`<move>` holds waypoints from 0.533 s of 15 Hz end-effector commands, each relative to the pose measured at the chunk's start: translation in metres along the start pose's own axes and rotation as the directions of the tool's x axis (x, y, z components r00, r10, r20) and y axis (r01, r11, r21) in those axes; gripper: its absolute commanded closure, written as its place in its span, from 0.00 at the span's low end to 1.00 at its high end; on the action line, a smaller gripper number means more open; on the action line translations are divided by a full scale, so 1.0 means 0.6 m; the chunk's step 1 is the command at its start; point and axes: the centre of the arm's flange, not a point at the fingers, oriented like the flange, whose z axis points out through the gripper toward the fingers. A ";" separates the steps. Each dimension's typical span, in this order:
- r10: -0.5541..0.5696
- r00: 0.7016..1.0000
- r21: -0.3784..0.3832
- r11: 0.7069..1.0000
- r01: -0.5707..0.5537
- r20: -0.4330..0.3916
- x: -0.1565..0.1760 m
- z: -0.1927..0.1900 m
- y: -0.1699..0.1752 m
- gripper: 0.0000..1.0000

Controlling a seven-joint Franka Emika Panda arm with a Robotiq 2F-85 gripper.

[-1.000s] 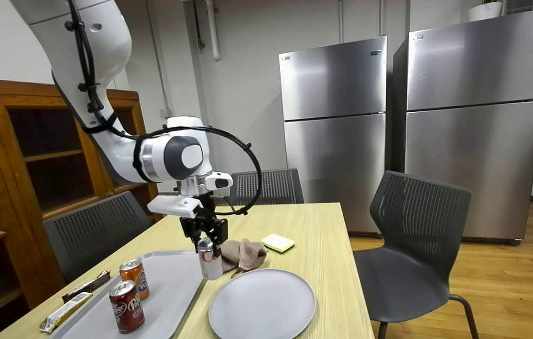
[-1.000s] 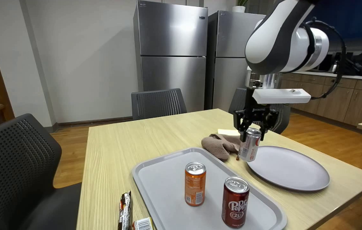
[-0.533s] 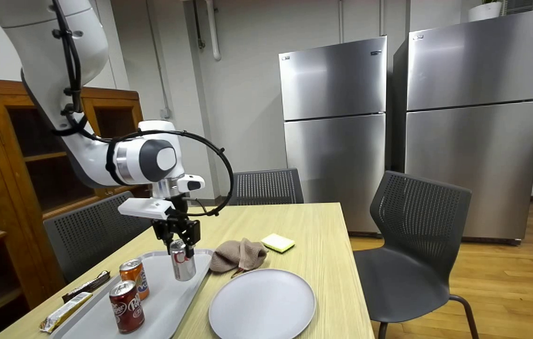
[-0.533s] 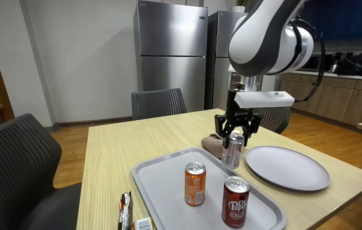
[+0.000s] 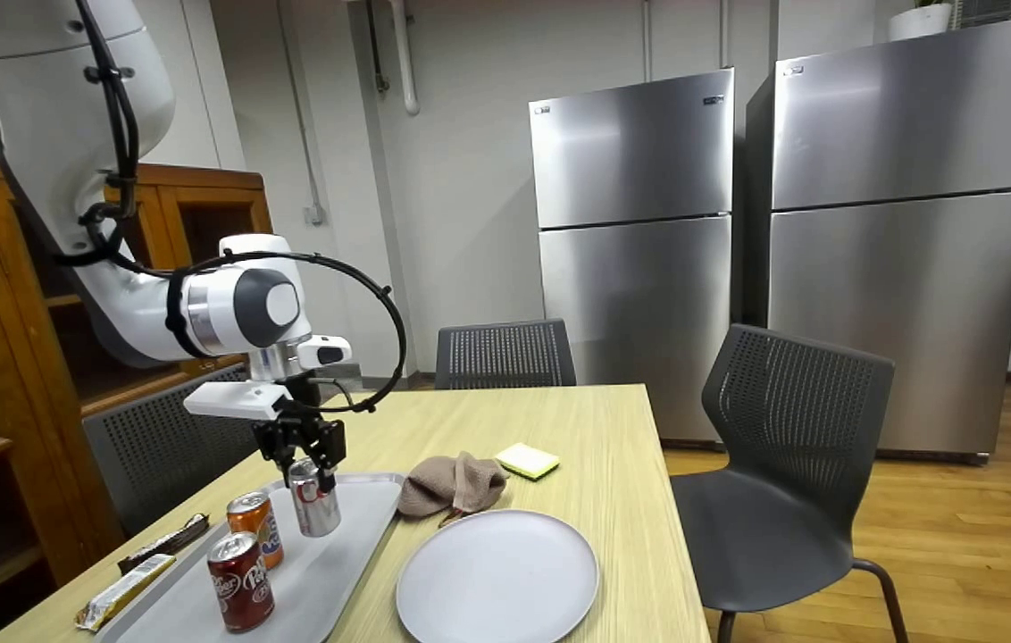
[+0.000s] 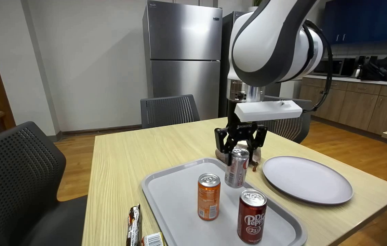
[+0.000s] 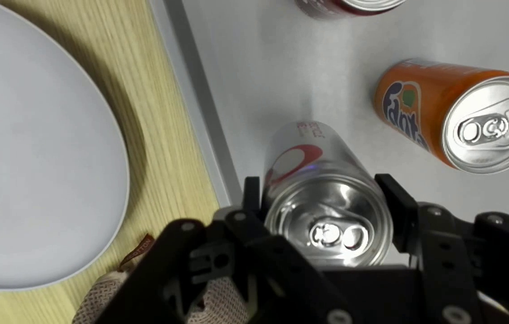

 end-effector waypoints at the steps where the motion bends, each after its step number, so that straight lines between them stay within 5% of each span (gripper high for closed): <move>1: 0.022 0.999 -0.042 0.999 -0.023 -0.023 0.008 0.008 -0.027 0.61; 8: 0.060 0.998 -0.063 0.996 -0.060 -0.002 0.016 0.044 -0.032 0.61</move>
